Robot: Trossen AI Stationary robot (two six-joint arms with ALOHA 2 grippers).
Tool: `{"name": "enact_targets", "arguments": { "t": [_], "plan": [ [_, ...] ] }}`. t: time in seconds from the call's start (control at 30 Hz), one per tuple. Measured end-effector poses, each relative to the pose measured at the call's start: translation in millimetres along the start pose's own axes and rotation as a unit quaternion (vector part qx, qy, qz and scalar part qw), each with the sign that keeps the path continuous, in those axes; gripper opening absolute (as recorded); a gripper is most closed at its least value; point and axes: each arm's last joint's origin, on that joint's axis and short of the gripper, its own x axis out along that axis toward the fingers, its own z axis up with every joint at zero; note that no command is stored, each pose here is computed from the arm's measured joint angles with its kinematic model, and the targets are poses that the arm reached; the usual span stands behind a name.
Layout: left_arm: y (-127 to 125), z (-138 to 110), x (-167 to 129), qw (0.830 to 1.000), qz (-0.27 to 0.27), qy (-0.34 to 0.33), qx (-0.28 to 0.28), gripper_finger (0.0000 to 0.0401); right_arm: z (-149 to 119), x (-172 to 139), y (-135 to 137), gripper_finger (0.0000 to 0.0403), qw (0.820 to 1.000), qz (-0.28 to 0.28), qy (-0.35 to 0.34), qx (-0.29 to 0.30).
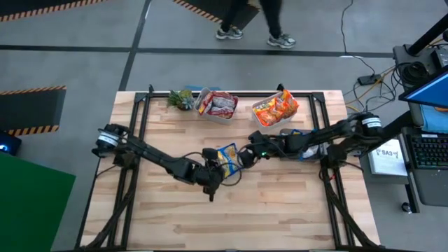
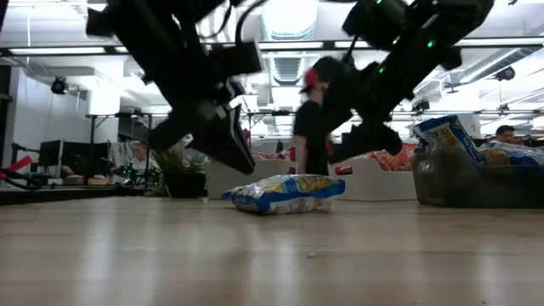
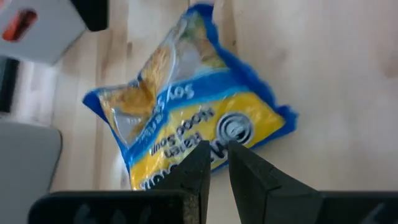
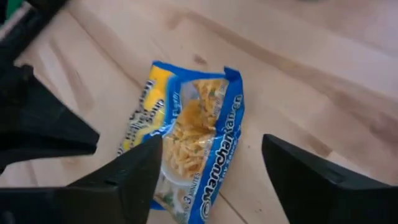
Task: Sort Maruchan noodles
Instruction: Put the blue noodle pack into the black bin
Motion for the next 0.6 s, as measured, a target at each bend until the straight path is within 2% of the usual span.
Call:
{"name": "enact_targets", "arguments": {
  "t": [0.27,0.4,0.6],
  "plan": [
    [6.5,-23.4,17.1,1.0,-0.012,0.009,-0.023,0.004,2.0,34.7,5.5,0.0312,0.999,-0.013,0.03,-0.001],
    [6.7,-33.7,23.0,0.999,-0.009,-0.001,-0.036,0.004,7.9,51.8,11.3,0.0317,0.999,-0.01,0.05,-0.01],
    [7.0,-44.3,28.3,0.998,-0.005,-0.016,-0.063,0.004,16.3,66.4,11.1,0.0318,0.997,-0.038,0.072,-0.008]
  ]
}}
